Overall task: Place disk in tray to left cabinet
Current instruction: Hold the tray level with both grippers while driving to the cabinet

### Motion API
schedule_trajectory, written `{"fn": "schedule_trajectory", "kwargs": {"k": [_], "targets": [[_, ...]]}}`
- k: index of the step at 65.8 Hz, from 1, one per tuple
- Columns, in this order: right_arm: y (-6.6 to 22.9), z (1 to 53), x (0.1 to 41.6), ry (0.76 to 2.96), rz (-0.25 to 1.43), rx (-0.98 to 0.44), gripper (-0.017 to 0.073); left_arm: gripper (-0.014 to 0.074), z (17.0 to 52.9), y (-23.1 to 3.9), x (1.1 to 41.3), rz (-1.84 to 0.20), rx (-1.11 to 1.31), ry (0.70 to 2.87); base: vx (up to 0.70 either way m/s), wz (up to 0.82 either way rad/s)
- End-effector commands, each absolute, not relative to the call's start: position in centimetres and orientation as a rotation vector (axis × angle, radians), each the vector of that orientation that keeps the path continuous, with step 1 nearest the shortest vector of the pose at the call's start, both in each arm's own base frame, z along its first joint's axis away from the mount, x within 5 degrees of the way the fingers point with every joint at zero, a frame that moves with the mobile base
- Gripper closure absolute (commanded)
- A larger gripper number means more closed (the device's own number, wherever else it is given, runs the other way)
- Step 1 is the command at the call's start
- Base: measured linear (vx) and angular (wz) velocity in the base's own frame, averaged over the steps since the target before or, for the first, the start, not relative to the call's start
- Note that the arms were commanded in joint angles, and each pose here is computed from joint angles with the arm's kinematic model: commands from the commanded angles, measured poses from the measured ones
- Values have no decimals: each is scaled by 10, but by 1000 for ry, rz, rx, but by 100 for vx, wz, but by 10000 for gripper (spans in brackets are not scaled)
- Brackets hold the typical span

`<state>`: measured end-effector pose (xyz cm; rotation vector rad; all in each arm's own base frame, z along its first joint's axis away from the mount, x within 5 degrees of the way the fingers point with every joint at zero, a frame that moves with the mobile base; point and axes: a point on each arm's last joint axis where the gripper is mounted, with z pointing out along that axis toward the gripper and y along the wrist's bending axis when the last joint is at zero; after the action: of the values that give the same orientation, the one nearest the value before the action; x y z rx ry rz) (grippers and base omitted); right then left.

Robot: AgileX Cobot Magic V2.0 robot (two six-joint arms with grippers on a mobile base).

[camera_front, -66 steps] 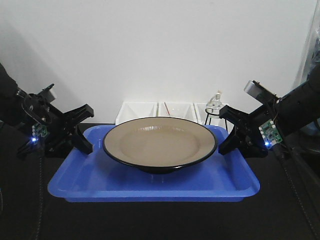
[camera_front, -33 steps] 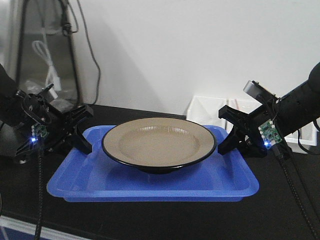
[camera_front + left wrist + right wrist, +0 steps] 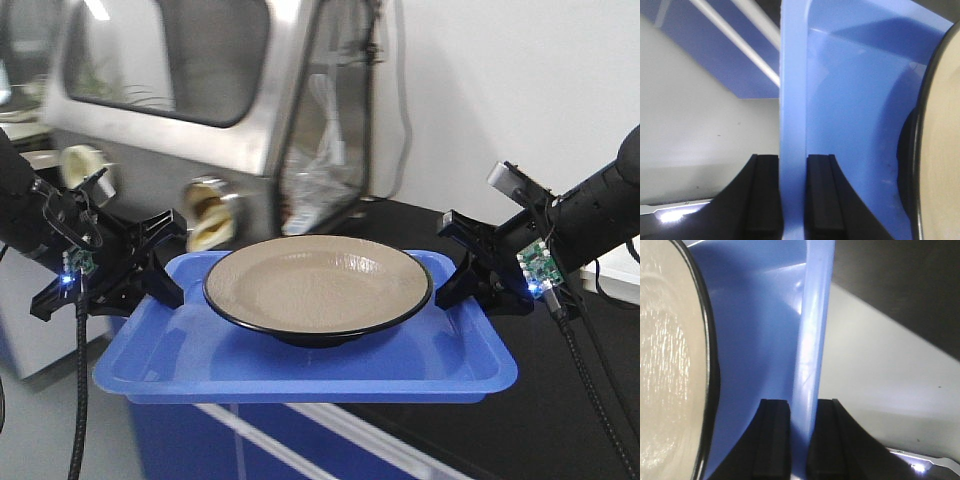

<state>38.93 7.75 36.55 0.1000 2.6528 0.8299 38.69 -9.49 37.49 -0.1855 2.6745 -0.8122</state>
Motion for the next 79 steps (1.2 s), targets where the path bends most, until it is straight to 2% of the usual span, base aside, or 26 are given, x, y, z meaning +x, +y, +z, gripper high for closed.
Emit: {"fn": "schedule_trajectory", "kwargs": {"k": [1,43,79], "targets": [[89,403,373,2521,987,39,564,594,415,-109,368,-1012,-154,2543,-7,68],[89,403,373,2521,987,39,564,594,415,-109,368,-1012,-154,2543,-1,68],[89,403,373,2523,987,38,564,594,415,-109,368,-1012,-154,2543,15,64]]}}
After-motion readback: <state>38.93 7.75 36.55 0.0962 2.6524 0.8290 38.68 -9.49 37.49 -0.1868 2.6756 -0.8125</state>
